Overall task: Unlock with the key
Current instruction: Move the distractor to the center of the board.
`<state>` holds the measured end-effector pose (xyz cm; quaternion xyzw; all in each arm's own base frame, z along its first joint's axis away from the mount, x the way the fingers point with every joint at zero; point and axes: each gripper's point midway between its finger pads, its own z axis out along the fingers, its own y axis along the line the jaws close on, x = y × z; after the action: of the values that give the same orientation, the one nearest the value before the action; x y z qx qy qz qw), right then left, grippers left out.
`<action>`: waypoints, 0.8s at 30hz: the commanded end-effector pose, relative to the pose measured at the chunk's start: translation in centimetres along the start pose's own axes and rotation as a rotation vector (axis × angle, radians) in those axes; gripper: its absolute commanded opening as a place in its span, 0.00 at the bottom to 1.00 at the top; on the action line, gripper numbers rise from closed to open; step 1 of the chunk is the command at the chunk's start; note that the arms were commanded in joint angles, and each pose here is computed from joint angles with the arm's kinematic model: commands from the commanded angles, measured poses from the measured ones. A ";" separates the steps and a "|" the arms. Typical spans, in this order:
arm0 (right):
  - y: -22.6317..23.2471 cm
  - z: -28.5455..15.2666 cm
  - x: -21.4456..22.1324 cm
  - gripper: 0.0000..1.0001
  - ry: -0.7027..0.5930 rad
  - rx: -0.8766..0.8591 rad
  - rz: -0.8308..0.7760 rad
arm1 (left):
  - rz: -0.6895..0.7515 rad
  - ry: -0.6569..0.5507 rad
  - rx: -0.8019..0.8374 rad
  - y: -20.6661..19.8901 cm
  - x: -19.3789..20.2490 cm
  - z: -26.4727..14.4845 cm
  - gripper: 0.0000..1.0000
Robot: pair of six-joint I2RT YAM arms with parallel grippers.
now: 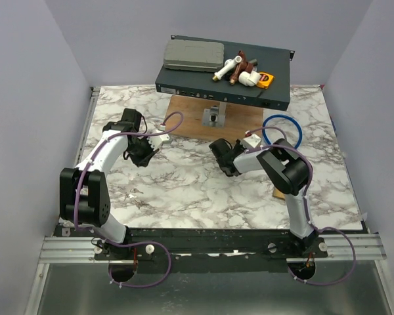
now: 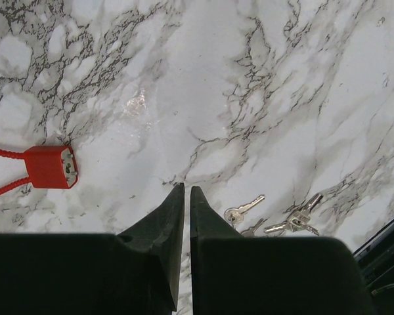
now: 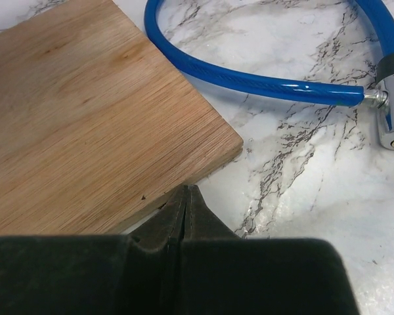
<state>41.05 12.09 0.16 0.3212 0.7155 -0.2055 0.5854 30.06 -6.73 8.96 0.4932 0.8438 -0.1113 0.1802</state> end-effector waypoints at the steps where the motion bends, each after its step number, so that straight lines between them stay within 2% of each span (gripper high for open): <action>1: -9.6 -1.4 15.3 0.01 0.591 -0.009 -0.390 | -0.028 -0.059 0.027 -0.7 -0.9 -0.7 0.08; 5: -7.3 -4.0 15.1 0.01 0.650 -0.182 -0.419 | -0.053 -0.076 0.020 -0.7 -0.9 -1.2 0.14; 13: -5.7 -11.7 11.3 0.02 0.668 -0.422 -0.433 | -0.136 -0.142 0.035 -1.6 -0.2 -4.4 0.37; 16: -4.5 -15.0 10.4 0.14 0.656 -0.525 -0.473 | -0.196 -0.168 0.036 -1.9 0.8 -5.8 0.53; 18: -3.8 -16.7 9.7 0.18 0.625 -0.558 -0.514 | -0.219 -0.197 0.044 -2.6 1.2 -6.5 0.60; 19: -3.3 -17.5 9.3 0.20 0.616 -0.579 -0.523 | -0.231 -0.209 0.039 -2.8 1.5 -6.7 0.66; 20: -2.9 -18.0 8.7 0.26 0.614 -0.594 -0.516 | -0.240 -0.217 0.024 -2.8 1.8 -6.9 0.75; 22: -1.9 -18.9 7.1 0.43 0.619 -0.642 -0.474 | -0.258 -0.212 -0.002 -2.5 2.6 -7.0 0.94; 23: -1.6 -19.2 6.3 0.53 0.613 -0.662 -0.465 | -0.266 -0.206 -0.005 -2.5 2.9 -7.1 0.99; 24: -1.1 -19.6 5.2 0.58 0.606 -0.687 -0.449 | -0.274 -0.205 -0.009 -2.5 3.1 -7.2 0.99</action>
<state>30.80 27.52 2.17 0.0746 0.8776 0.0478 0.4711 26.52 -2.73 14.25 0.3723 0.8802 -0.1562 0.2497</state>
